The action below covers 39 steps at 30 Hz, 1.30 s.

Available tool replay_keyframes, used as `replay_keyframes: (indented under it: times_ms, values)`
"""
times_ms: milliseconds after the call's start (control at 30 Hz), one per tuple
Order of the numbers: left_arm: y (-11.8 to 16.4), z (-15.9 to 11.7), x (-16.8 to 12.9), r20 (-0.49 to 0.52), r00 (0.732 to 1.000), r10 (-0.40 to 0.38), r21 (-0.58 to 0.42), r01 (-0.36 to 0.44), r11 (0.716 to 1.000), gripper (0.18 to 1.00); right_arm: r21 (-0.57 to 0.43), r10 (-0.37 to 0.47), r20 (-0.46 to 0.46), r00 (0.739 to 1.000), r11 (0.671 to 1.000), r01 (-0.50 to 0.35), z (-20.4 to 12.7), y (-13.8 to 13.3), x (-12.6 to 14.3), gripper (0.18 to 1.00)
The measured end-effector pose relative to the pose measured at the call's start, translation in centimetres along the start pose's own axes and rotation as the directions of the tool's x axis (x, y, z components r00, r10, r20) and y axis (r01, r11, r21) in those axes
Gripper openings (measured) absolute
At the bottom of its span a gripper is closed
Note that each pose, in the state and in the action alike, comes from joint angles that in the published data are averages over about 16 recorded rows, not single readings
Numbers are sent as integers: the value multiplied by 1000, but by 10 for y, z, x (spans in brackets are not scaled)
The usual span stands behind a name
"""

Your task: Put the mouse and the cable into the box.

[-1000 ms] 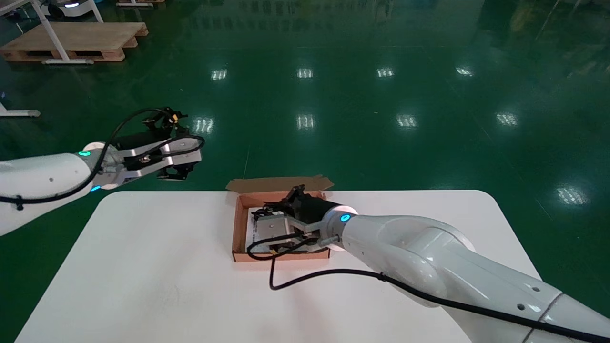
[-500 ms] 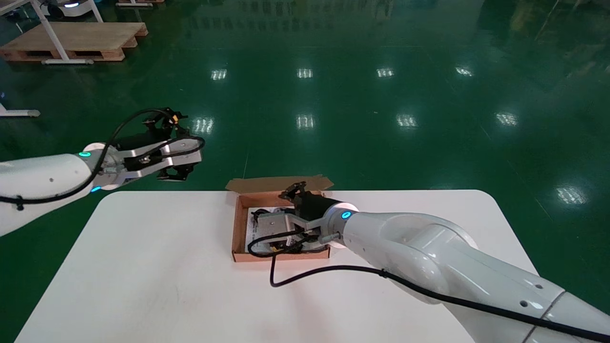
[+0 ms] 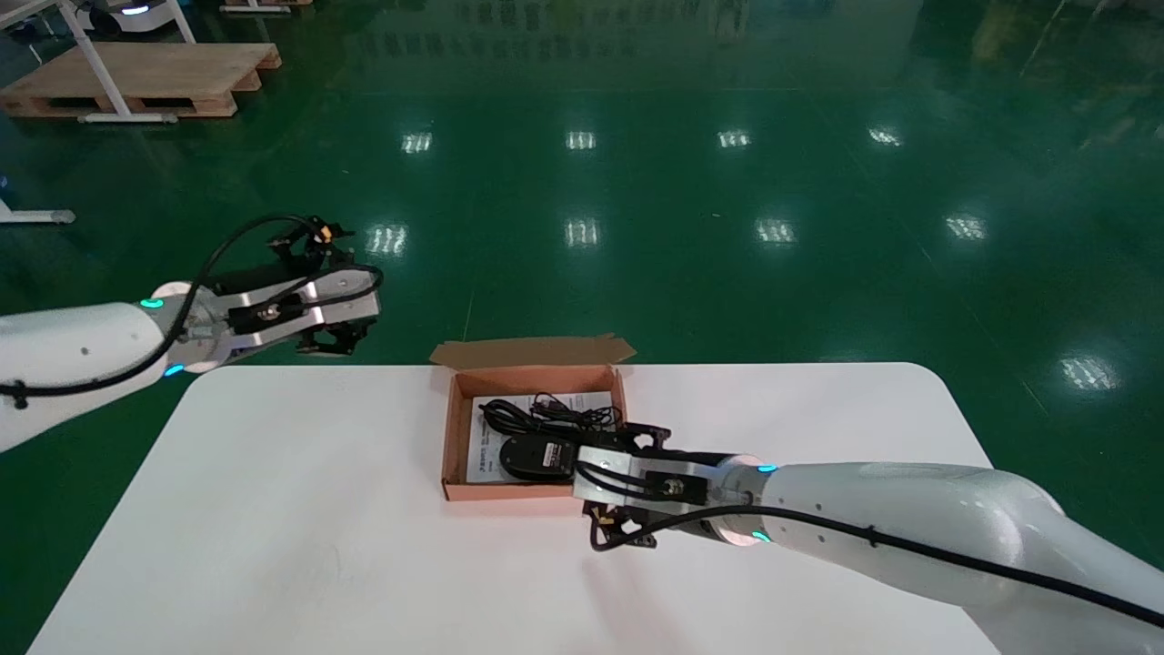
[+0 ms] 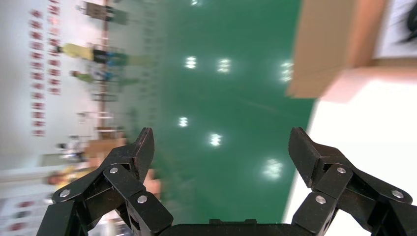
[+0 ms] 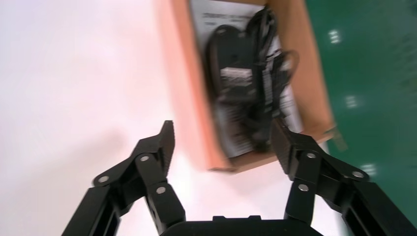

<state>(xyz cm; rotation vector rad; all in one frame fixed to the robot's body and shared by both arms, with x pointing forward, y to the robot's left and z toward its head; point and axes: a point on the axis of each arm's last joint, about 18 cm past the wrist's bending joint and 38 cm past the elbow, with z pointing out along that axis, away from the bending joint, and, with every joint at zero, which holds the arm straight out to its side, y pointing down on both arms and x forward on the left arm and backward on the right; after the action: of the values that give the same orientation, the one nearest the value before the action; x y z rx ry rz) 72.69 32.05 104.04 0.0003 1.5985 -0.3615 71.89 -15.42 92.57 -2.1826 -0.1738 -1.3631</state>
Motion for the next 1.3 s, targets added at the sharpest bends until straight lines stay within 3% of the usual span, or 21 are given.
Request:
replay_keyframes:
  times_ms: [233,533,933,1300]
  values:
    - [2,-13,23,-99,984,-149,56,155,986,1001,74,183,84,980,979,-189,-29,16,-15,782]
    - [-4,-37,49,-243,918,-315,133,353,926,1001,186,343,191,920,907,-377,-76,25,-26,919]
    - [-20,-82,69,-435,790,-432,232,562,794,1001,357,419,320,850,778,-518,-155,24,-29,995]
    - [-39,-135,74,-597,676,-431,317,693,647,1001,517,366,404,839,665,-539,-241,13,-30,1001]
